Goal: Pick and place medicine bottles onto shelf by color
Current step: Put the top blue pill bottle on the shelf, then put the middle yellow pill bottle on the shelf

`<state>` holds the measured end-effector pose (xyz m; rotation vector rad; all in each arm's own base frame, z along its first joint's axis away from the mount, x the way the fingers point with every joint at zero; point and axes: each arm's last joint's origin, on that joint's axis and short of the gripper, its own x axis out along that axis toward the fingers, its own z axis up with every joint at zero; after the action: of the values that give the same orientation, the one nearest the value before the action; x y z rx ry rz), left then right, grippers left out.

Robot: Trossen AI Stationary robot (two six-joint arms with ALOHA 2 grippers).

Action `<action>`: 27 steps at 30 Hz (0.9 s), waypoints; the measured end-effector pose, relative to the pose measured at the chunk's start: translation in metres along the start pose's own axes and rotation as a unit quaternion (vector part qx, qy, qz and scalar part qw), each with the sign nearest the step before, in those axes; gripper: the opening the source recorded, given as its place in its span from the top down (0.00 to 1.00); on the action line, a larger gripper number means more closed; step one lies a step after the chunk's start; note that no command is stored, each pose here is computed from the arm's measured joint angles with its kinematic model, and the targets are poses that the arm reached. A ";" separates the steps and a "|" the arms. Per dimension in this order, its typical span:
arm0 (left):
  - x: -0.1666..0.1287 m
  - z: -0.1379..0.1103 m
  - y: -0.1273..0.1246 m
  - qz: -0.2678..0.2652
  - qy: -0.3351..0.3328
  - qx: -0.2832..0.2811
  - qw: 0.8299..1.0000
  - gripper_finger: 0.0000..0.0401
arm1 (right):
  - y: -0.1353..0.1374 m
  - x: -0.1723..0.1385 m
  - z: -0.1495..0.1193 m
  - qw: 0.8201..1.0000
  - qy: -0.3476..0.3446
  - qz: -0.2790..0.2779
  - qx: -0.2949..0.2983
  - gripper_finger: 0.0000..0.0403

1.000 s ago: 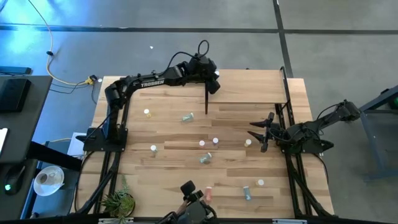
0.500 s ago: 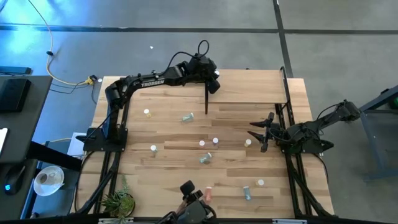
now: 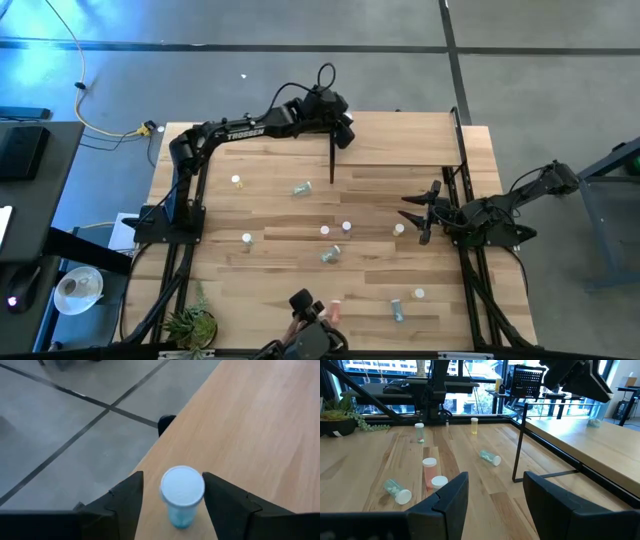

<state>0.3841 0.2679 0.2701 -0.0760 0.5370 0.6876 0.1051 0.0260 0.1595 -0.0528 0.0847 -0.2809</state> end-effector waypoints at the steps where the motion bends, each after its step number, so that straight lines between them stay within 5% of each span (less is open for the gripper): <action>1: 0.000 0.001 0.000 -0.004 -0.002 0.000 1.000 0.51 | 0.000 0.000 0.000 1.000 0.000 0.000 0.000 0.55; 9: -0.019 0.029 0.003 -0.013 -0.028 0.014 0.999 0.50 | 0.000 0.000 0.000 1.000 0.000 0.000 0.000 0.55; 18: -0.092 0.069 0.003 -0.020 -0.062 0.038 0.997 0.50 | 0.000 0.000 0.000 1.000 0.000 0.000 0.000 0.55; 27: -0.134 0.066 -0.020 -0.055 -0.001 0.064 0.996 0.50 | 0.000 0.000 0.000 1.000 0.000 0.000 0.000 0.55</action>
<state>0.3396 0.1901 0.3908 0.0155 0.5707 0.5442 0.1051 0.0260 0.1597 -0.0528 0.0841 -0.2808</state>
